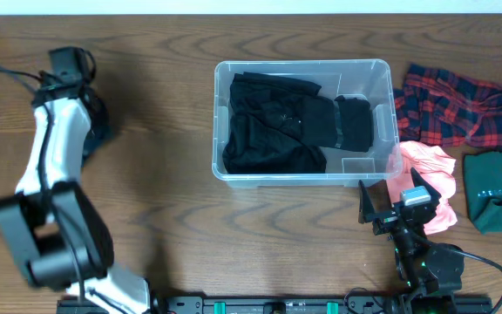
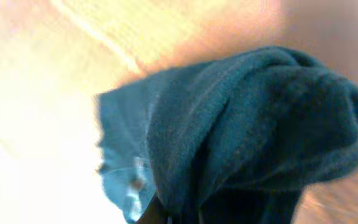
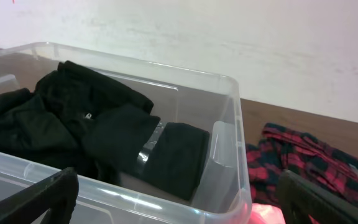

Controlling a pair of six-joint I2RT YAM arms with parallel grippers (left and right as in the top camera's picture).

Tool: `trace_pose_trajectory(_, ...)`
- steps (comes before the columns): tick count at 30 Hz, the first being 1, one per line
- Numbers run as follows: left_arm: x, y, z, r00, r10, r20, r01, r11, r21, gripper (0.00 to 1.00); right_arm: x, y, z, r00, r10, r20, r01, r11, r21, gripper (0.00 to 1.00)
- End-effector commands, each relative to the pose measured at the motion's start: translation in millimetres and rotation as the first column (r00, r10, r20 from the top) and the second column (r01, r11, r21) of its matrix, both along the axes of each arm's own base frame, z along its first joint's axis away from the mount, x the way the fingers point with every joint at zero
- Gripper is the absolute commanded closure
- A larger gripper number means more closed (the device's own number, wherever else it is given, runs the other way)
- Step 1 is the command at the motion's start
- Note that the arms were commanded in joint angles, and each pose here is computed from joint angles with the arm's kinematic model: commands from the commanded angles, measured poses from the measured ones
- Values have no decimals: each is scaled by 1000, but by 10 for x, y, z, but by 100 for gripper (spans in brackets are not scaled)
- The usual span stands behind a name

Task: Pack container
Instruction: 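Move the left gripper to the second taped dark roll and grasp, then lift the dark roll with the left gripper and carry it over the container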

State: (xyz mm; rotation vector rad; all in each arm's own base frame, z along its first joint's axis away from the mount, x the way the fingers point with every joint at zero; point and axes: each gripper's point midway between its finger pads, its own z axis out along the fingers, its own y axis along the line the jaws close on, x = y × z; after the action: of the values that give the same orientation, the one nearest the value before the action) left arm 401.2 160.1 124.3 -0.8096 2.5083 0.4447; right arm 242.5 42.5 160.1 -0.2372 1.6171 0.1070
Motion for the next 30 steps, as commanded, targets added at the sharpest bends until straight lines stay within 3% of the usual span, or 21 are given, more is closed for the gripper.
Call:
trace_pose_trajectory(1, 146, -324, 408, 981, -145, 130, 155, 985, -72, 94, 4, -35, -5, 1000, -16, 2, 16, 1000, -10, 1)
trace_pose_trajectory(6, 266, -772, 809, 922, -273, 276, 311, 944, -106, 94, 4, -35, -5, 1000, -16, 3, 16, 1000, -10, 1)
trace_pose_trajectory(13, 218, -1453, 1454, 783, -480, 396, 516, 856, 19, 94, 4, -35, -5, 1000, -16, 2, 16, 1000, -10, 1)
trace_pose_trajectory(21, -130, -2360, 2377, 520, -617, 591, 672, 722, 163, 94, 4, -35, -5, 1000, -16, 2, 16, 1000, -10, 1)
trace_pose_trajectory(30, -125, -3135, 2195, 397, -732, 555, 803, 569, 177, 94, 4, -35, -5, 1000, -16, 2, 16, 1000, -10, 1)
